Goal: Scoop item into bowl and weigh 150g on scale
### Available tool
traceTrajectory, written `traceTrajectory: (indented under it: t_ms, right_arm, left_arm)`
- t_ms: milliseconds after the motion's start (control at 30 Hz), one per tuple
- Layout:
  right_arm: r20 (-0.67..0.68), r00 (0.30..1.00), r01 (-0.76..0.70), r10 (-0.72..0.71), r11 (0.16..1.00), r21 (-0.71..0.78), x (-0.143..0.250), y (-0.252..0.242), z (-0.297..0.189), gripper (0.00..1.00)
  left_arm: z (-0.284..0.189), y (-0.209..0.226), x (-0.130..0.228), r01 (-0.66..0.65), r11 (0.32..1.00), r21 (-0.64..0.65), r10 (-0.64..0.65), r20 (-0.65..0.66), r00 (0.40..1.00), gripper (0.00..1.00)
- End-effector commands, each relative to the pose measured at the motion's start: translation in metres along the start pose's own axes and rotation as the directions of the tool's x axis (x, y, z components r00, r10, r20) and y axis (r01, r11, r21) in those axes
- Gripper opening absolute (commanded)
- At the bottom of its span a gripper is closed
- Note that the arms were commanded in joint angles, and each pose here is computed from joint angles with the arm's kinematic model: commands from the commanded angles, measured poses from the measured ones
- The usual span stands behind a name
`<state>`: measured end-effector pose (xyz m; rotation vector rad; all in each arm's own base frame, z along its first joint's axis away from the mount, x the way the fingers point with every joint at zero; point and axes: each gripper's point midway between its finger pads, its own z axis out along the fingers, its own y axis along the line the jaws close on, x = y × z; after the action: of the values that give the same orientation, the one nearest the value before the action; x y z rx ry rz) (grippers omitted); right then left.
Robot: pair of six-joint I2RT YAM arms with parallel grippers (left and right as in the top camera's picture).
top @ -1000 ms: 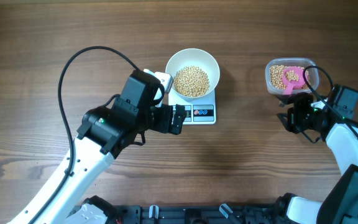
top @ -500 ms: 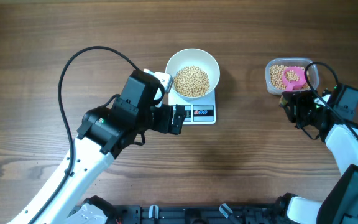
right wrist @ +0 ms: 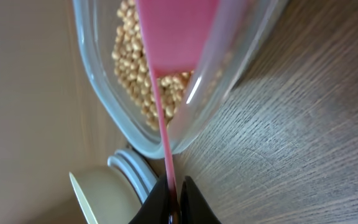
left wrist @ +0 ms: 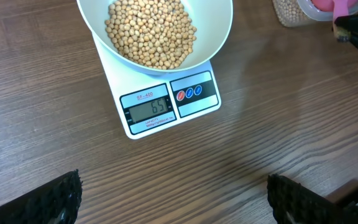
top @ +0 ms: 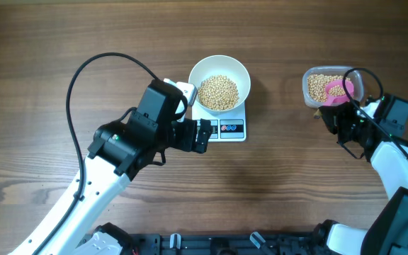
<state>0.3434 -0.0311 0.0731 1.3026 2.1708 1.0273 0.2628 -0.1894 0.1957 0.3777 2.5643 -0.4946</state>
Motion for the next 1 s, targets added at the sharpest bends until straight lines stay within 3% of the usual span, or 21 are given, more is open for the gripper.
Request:
traceTrajectory:
  t_ms: [0,367,767,967]
  right_arm:
    - [-0.045,0.996,0.076,-0.077,0.997,-0.021,0.01,0.001,0.0,0.04]
    - [-0.04,0.949,0.313,-0.312,0.95,0.011,0.004,0.027,-0.022,0.04]
    - [-0.06,0.909,0.415,-0.413,0.909,0.026,-0.001,0.057,-0.043,0.04]
    - [-0.02,0.889,0.456,-0.458,0.881,0.125,-0.017,0.056,-0.052,0.04]
  left_arm:
    - [0.001,0.001,0.001,-0.024,1.0,-0.007,0.024,0.0,1.0,1.0]
    - [0.001,0.001,0.001,-0.024,1.0,-0.007,0.024,0.0,1.0,1.0]
    - [0.001,0.001,0.001,-0.024,1.0,-0.007,0.024,0.0,1.0,1.0]
    - [0.001,0.001,0.001,-0.024,1.0,-0.007,0.024,0.0,1.0,1.0]
